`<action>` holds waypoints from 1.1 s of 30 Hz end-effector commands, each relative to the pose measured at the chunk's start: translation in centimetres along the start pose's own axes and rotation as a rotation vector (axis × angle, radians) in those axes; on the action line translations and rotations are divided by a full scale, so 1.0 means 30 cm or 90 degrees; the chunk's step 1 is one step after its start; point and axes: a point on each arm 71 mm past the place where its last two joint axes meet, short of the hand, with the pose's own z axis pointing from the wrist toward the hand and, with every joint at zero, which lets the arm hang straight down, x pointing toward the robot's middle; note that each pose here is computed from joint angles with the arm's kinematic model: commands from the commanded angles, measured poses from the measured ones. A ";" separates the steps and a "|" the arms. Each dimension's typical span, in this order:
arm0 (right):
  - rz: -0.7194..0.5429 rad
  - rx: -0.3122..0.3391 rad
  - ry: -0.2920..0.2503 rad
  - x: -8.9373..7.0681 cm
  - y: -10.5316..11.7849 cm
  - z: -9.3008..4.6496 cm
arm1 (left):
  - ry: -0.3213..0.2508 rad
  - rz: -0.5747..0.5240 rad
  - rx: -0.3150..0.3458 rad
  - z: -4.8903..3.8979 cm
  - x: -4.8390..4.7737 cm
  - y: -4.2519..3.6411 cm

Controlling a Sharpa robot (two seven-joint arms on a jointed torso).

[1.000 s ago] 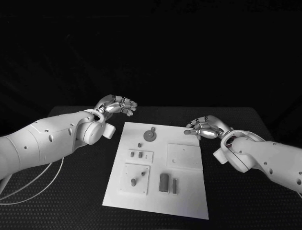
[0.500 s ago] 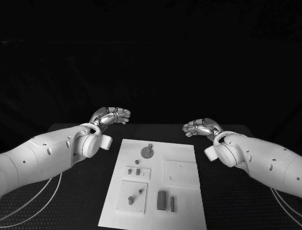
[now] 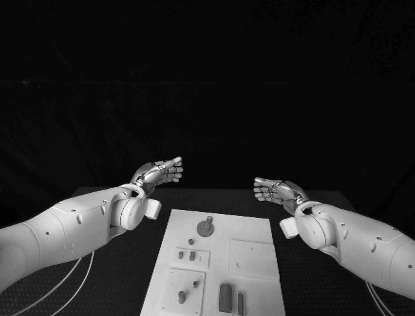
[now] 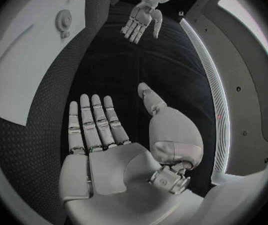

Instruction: Assemble the parts on the task board

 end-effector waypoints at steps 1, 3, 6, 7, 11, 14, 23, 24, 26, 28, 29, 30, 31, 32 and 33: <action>-0.003 -0.002 -0.001 0.001 0.002 -0.001 | -0.001 0.001 0.000 -0.001 0.003 0.001; -0.001 -0.005 -0.004 0.004 0.005 -0.005 | -0.003 -0.001 0.001 -0.006 0.009 0.003; 0.007 -0.017 -0.013 0.015 0.014 -0.017 | -0.012 -0.006 0.003 -0.021 0.031 0.009; 0.010 -0.021 -0.017 0.019 0.017 -0.022 | -0.015 -0.008 0.004 -0.028 0.040 0.012; 0.026 -0.042 -0.037 0.041 0.035 -0.051 | -0.034 -0.017 0.009 -0.064 0.086 0.022; 0.044 -0.063 -0.062 0.068 0.055 -0.091 | -0.056 -0.026 0.013 -0.110 0.138 0.027; 0.084 -0.096 -0.130 0.142 0.102 -0.232 | -0.111 -0.043 0.019 -0.247 0.259 0.015; 0.086 -0.097 -0.136 0.148 0.106 -0.245 | -0.115 -0.044 0.019 -0.257 0.267 0.013; 0.090 -0.099 -0.145 0.158 0.111 -0.267 | -0.121 -0.045 0.019 -0.273 0.279 0.009; 0.093 -0.100 -0.154 0.168 0.117 -0.289 | -0.126 -0.046 0.020 -0.288 0.289 0.005; 0.094 -0.100 -0.156 0.171 0.119 -0.296 | -0.127 -0.046 0.020 -0.291 0.292 0.004; 0.095 -0.100 -0.158 0.173 0.120 -0.302 | -0.128 -0.046 0.020 -0.294 0.293 0.004; 0.095 -0.100 -0.160 0.175 0.121 -0.306 | -0.128 -0.047 0.020 -0.295 0.294 0.003; 0.095 -0.100 -0.161 0.176 0.122 -0.310 | -0.129 -0.047 0.020 -0.295 0.294 0.003; 0.096 -0.100 -0.162 0.177 0.122 -0.312 | -0.129 -0.047 0.020 -0.295 0.294 0.003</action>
